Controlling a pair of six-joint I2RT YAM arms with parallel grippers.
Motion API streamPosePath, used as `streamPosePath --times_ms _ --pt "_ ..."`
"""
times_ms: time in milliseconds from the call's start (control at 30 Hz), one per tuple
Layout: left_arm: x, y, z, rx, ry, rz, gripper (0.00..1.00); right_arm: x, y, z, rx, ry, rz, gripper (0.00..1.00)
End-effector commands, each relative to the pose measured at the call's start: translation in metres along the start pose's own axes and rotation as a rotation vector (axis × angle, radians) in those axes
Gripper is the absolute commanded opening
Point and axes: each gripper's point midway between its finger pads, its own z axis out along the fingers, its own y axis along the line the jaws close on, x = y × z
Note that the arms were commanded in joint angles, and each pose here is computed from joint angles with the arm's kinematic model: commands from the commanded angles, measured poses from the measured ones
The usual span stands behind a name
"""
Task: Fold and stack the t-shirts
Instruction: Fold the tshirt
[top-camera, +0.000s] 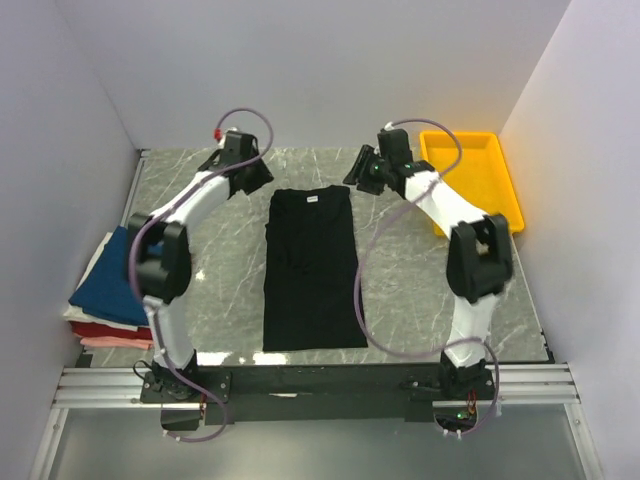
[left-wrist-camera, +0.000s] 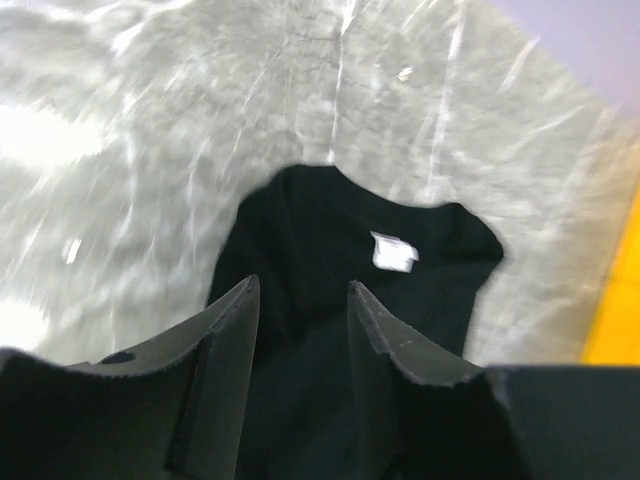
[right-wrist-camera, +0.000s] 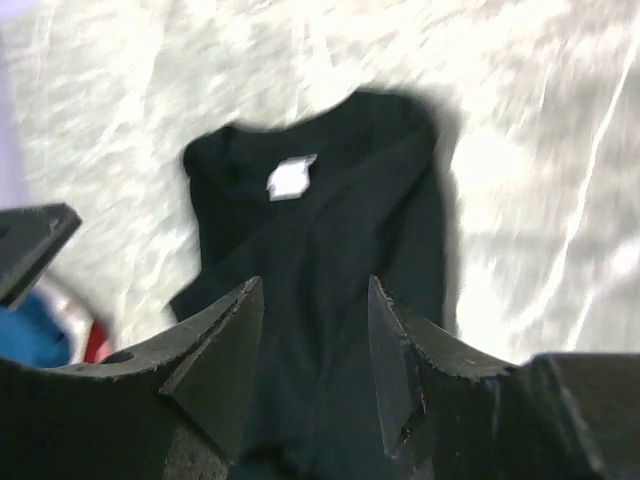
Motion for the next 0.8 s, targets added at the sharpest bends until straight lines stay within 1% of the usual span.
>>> streamPosePath --times_ms 0,33,67,100,167,233,300,367,600,700,767 --pt "0.005 -0.011 0.034 0.048 0.077 0.164 0.45 -0.012 -0.008 0.036 0.028 0.048 -0.033 0.53" --pt "-0.006 -0.021 0.038 0.063 0.058 0.176 0.45 -0.029 0.003 0.039 0.011 0.021 -0.047 0.53" --pt "-0.003 -0.019 0.044 0.048 0.076 0.189 0.45 -0.018 -0.011 0.055 0.048 0.068 -0.05 0.52" --pt "0.004 -0.013 0.058 0.032 0.096 0.213 0.44 -0.02 -0.013 0.06 0.056 0.068 -0.056 0.52" --pt "-0.002 -0.018 0.065 0.044 0.081 0.229 0.41 -0.019 -0.014 0.07 0.056 0.081 -0.071 0.52" --pt "0.001 -0.015 0.076 0.037 0.089 0.248 0.4 -0.017 -0.013 0.074 0.042 0.093 -0.07 0.52" --pt "0.008 -0.009 0.082 0.02 0.113 0.257 0.36 -0.01 -0.011 0.074 0.025 0.11 -0.064 0.51" --pt "0.005 -0.001 0.086 -0.03 0.088 0.266 0.36 0.001 -0.004 0.068 0.004 0.124 -0.068 0.51" --pt "0.019 0.01 0.096 -0.101 0.091 0.352 0.37 0.042 0.002 0.038 0.012 0.144 -0.075 0.5" --pt "0.025 0.006 0.098 -0.089 0.092 0.376 0.39 0.059 0.004 0.017 -0.001 0.134 -0.063 0.5" --pt "0.026 0.003 0.099 -0.086 0.09 0.386 0.4 0.077 0.013 0.001 -0.021 0.133 -0.088 0.5"
